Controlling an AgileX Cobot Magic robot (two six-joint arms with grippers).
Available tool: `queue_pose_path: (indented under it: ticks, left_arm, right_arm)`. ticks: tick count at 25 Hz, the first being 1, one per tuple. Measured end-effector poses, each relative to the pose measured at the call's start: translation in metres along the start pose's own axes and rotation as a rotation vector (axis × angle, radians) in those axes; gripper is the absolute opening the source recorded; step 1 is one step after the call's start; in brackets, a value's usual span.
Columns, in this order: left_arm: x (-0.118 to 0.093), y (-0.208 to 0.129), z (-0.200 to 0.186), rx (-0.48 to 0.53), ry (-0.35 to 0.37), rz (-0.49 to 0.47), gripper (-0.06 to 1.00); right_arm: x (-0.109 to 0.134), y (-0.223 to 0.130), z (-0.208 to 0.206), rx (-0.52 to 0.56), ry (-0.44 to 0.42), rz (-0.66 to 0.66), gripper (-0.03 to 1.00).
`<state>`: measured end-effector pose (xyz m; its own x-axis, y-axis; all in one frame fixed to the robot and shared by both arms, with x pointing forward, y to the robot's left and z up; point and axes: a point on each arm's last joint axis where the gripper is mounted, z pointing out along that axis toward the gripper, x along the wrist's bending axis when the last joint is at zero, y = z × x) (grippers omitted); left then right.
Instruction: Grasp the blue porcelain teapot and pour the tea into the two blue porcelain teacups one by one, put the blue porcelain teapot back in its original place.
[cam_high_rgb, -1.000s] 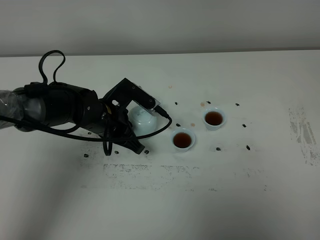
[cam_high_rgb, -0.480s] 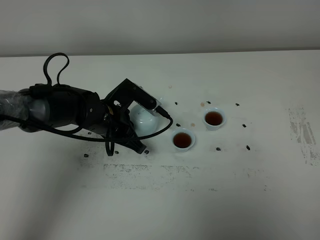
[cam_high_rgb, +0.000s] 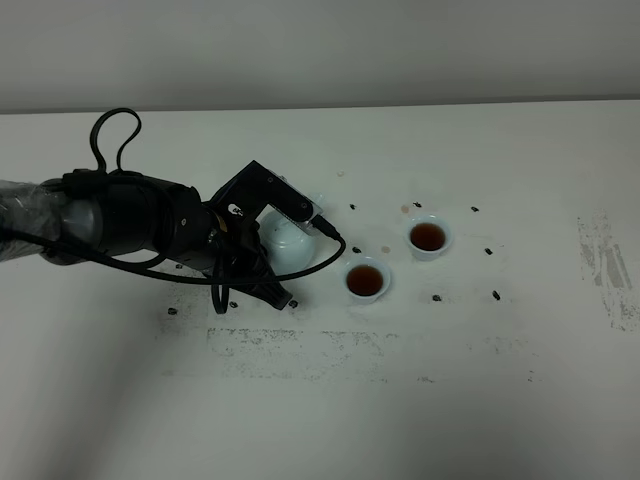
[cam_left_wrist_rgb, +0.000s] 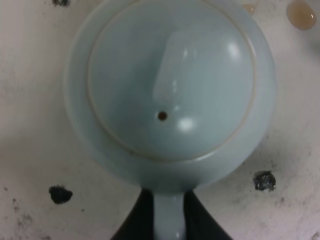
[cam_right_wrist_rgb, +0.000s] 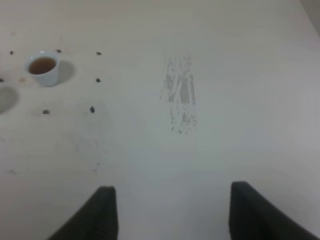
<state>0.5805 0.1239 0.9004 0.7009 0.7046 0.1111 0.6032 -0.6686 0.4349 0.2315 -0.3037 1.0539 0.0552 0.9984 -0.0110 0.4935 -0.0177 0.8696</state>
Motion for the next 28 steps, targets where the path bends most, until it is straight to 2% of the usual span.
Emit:
queue_pose_path:
  ticks: [3,11,13,19,24,28]
  left_arm:
    - [-0.001,-0.003,0.003,0.020,-0.009,0.000,0.08]
    - [-0.002,-0.005,0.005,0.046,-0.021,0.000,0.37]
    - [-0.002,-0.006,0.005,0.048,-0.021,0.000,0.41]
    - [-0.004,-0.009,0.004,0.084,-0.038,-0.001,0.45]
    - [-0.008,-0.017,0.002,0.175,-0.083,-0.020,0.45]
    - [-0.008,-0.015,-0.023,0.207,-0.109,-0.068,0.45]
  right_arm:
    - [0.000,0.000,0.000,0.000,0.000,0.000,0.47]
    - [0.000,0.000,0.000,0.000,0.000,0.000,0.47]
    - [0.000,0.000,0.000,0.000,0.000,0.000,0.47]
    - [0.000,0.000,0.000,0.000,0.000,0.000,0.47]
    - [0.000,0.000,0.000,0.000,0.000,0.000,0.47]
    - [0.000,0.000,0.000,0.000,0.000,0.000,0.47]
